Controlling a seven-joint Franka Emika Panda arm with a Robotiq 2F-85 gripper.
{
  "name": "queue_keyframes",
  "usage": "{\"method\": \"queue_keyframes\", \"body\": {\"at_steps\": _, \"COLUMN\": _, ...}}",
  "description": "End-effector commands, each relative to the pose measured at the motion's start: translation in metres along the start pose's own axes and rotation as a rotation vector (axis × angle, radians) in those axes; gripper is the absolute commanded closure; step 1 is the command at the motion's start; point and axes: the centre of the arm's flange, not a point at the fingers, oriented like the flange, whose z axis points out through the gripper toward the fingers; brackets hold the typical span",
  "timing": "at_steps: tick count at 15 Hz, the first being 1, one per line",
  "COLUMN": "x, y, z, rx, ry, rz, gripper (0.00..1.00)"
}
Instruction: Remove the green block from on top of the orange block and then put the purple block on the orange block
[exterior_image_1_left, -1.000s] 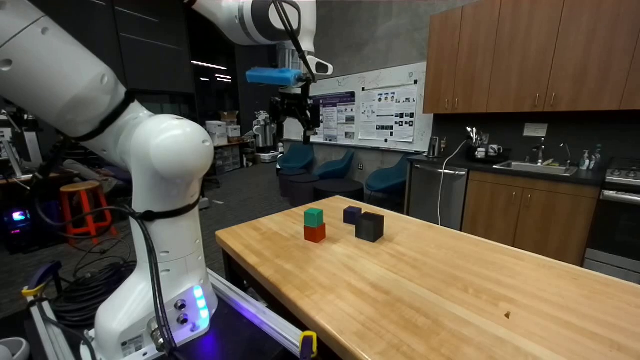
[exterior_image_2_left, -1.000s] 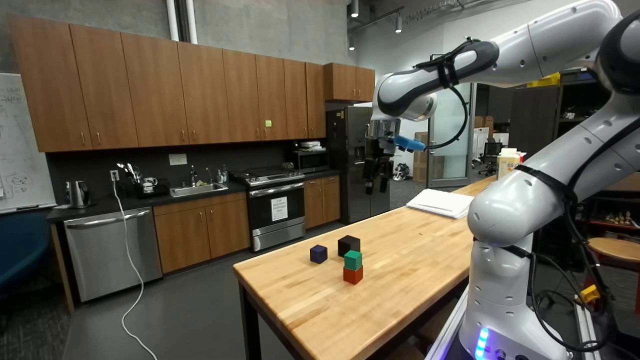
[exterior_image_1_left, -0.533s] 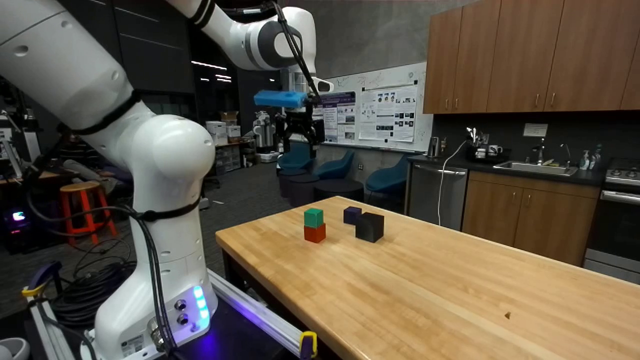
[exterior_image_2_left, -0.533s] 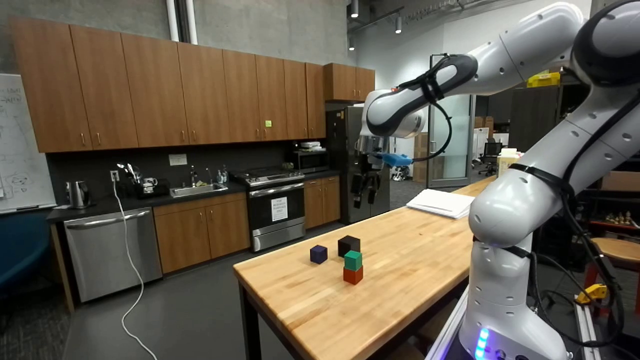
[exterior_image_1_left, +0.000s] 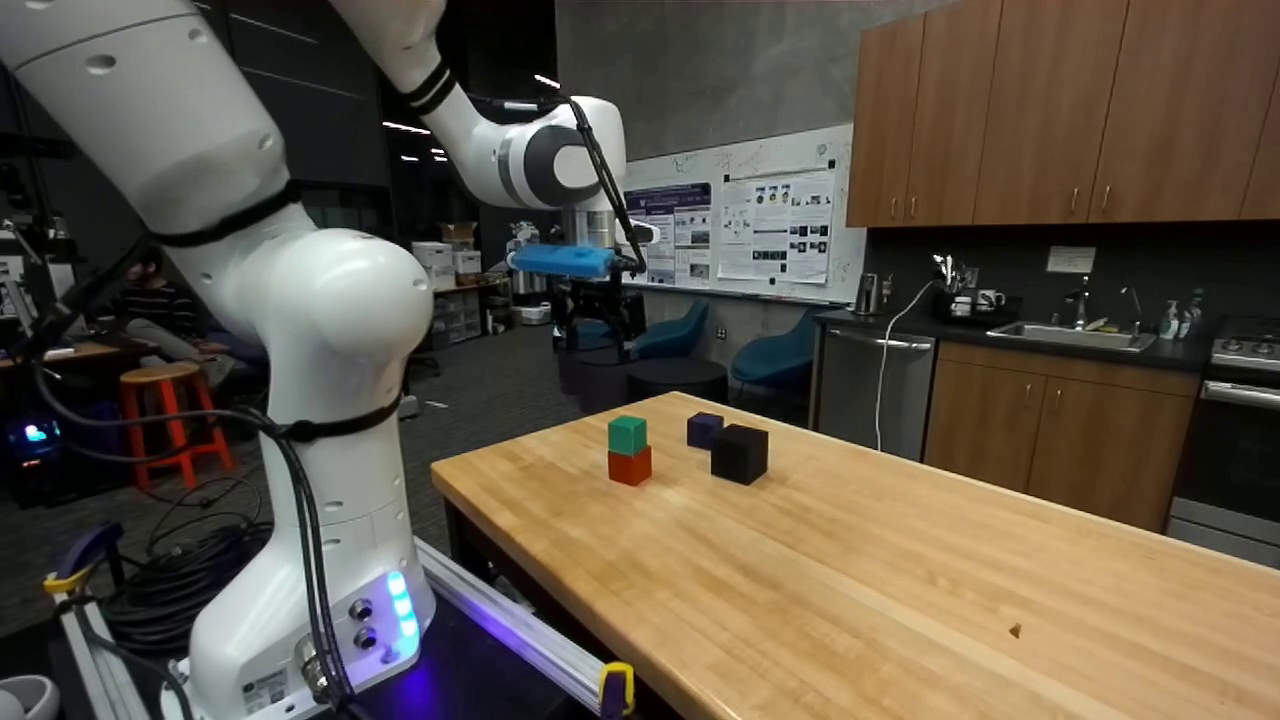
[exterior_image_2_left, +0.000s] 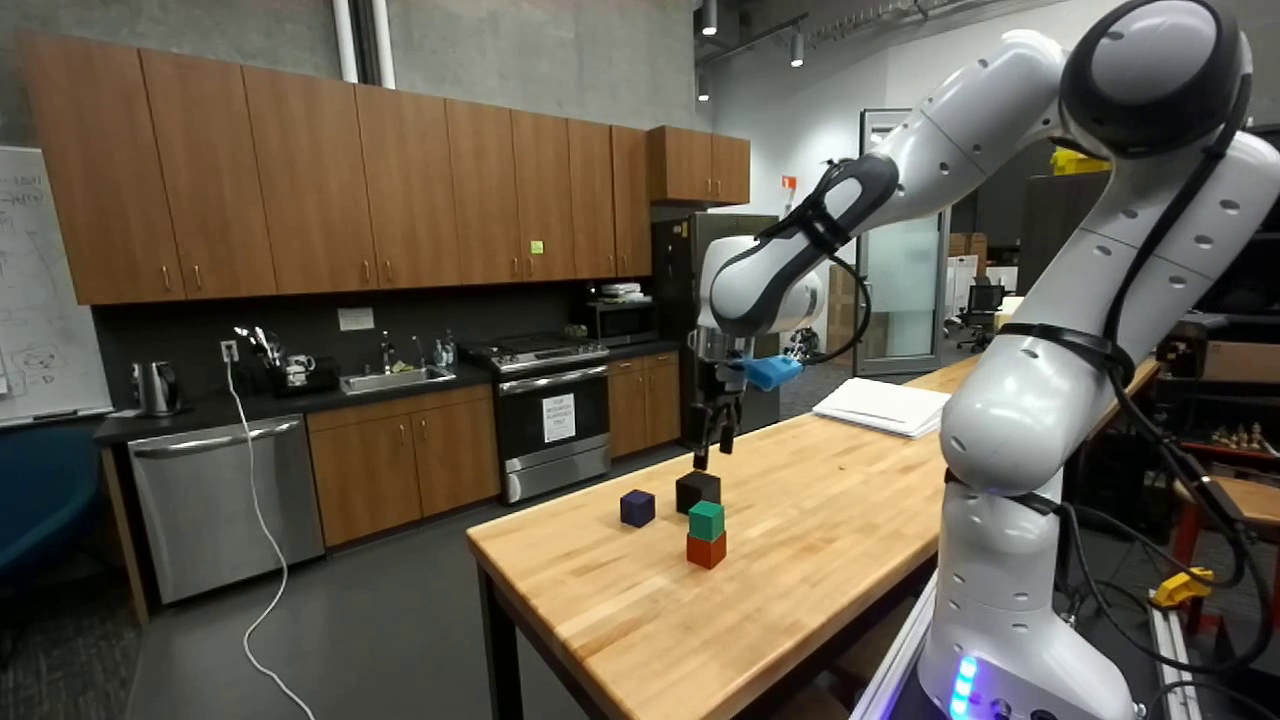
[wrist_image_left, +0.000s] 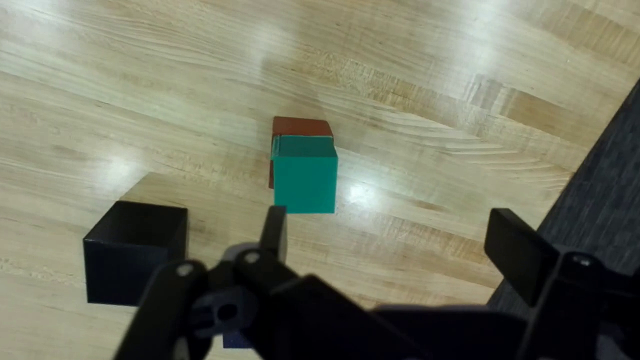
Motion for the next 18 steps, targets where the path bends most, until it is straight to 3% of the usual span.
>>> {"method": "queue_keyframes", "body": {"at_steps": 1, "x": 0.012, "y": 0.0, "z": 0.032, "rx": -0.04, "ry": -0.021, "rz": -0.015, "gripper": 0.0}}
{"method": "queue_keyframes", "body": {"at_steps": 3, "x": 0.016, "y": 0.005, "z": 0.045, "rx": -0.078, "ry": -0.029, "rz": -0.016, "gripper": 0.0}}
{"method": "queue_keyframes", "body": {"at_steps": 18, "x": 0.04, "y": 0.03, "z": 0.109, "rx": -0.083, "ry": -0.088, "rz": 0.001, "gripper": 0.0}}
